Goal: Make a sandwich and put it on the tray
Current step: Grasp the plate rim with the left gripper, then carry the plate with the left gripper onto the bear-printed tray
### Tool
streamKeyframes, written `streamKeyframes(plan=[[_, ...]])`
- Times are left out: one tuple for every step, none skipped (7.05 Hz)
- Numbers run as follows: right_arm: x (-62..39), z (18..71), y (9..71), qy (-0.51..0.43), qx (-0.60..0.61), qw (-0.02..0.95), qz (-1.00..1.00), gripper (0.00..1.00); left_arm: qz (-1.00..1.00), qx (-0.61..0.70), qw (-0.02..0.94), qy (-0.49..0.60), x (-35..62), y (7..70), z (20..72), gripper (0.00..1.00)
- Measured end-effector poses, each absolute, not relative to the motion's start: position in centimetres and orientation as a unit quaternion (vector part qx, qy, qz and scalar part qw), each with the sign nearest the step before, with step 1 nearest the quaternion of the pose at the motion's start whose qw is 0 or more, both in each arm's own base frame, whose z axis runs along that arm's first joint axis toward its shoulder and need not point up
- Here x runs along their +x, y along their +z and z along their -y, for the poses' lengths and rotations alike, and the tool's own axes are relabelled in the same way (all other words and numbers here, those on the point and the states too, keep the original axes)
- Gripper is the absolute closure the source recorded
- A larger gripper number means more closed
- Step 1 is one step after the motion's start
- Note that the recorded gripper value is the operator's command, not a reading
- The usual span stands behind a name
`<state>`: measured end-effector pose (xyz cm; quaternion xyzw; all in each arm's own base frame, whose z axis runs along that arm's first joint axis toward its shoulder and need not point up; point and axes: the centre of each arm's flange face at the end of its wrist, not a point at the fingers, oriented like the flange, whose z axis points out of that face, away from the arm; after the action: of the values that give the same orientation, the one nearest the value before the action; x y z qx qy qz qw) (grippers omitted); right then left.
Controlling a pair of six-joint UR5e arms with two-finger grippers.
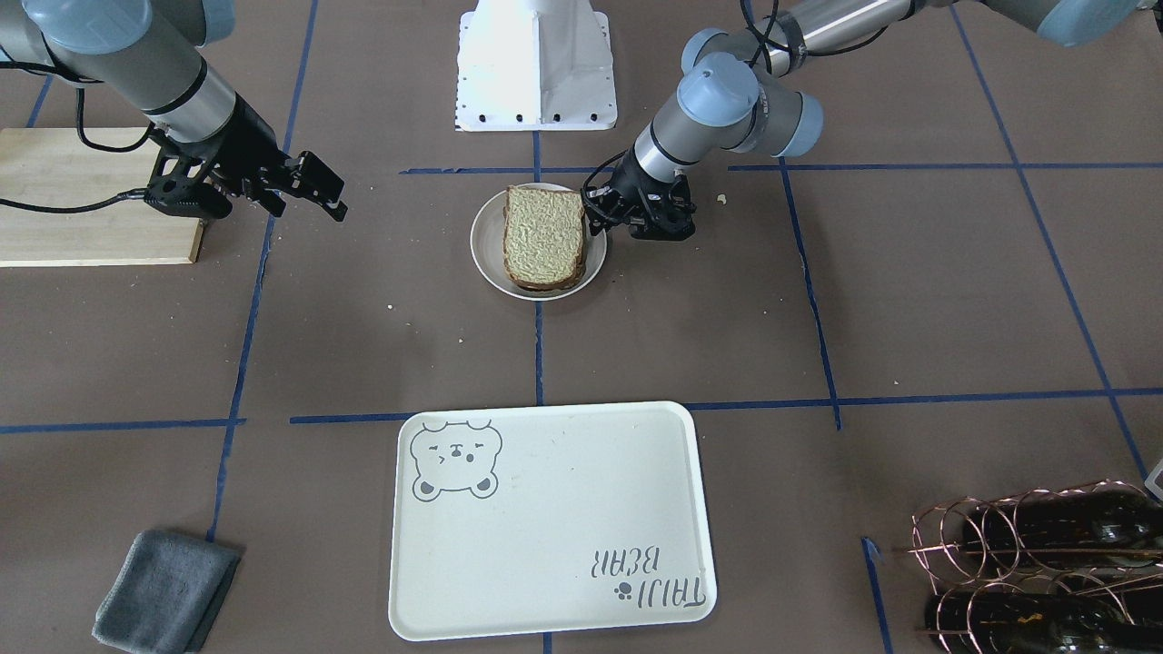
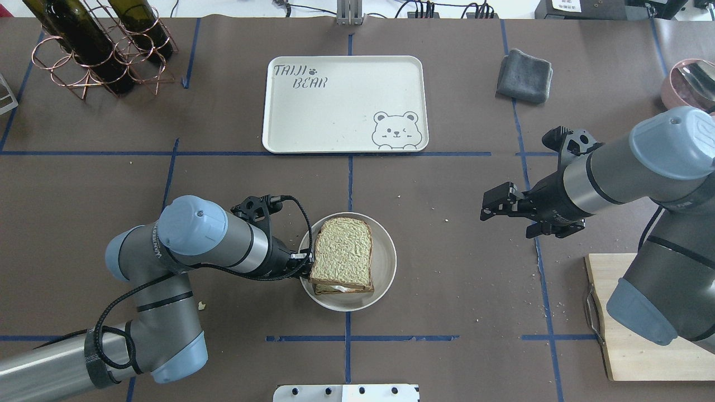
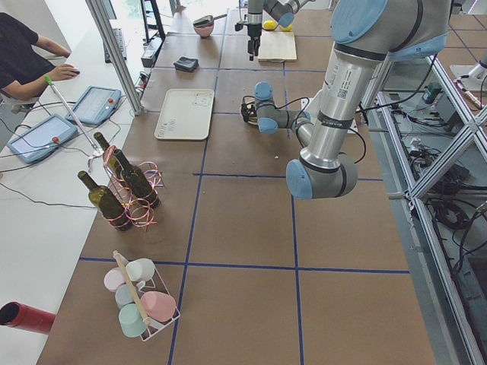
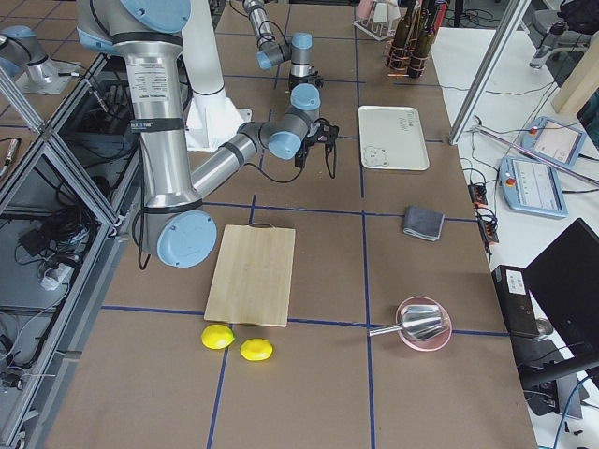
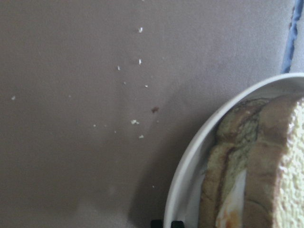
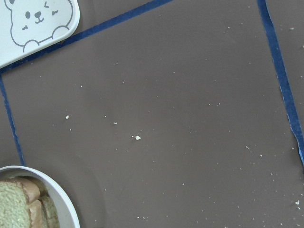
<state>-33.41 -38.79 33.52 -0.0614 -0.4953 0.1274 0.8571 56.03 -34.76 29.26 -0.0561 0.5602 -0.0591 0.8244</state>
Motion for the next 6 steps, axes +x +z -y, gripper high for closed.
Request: streamKeyframes(plan=[[-33.3, 38.8, 33.5, 0.128, -0.061, 0.857, 0.496, 0.00, -0.566, -0.059, 0.819, -0.071, 55.9, 28.8, 34.8, 1.00], [-33.2, 38.8, 33.4, 0.128, -0.060, 0.856, 0.497, 0.00, -0.579, -0.071, 0.806, -0.102, 55.5, 28.1, 35.0, 1.00], [-33.0, 38.7, 33.3, 0.128, -0.060, 0.856, 0.497, 0.00, -0.593, -0.090, 0.788, -0.137, 55.0, 27.5, 35.3, 1.00], [-32.7, 38.5, 33.3, 0.129, -0.060, 0.856, 0.498, 0.00, -0.602, -0.109, 0.771, -0.173, 54.5, 26.7, 35.9, 1.00], [-32.5, 38.3, 33.4, 0.129, -0.060, 0.856, 0.497, 0.00, -0.610, -0.120, 0.755, -0.207, 54.3, 25.4, 36.7, 1.00], [-32.2, 38.1, 33.5, 0.129, -0.061, 0.856, 0.497, 0.00, -0.617, -0.118, 0.738, -0.246, 54.6, 23.9, 37.7, 1.00]])
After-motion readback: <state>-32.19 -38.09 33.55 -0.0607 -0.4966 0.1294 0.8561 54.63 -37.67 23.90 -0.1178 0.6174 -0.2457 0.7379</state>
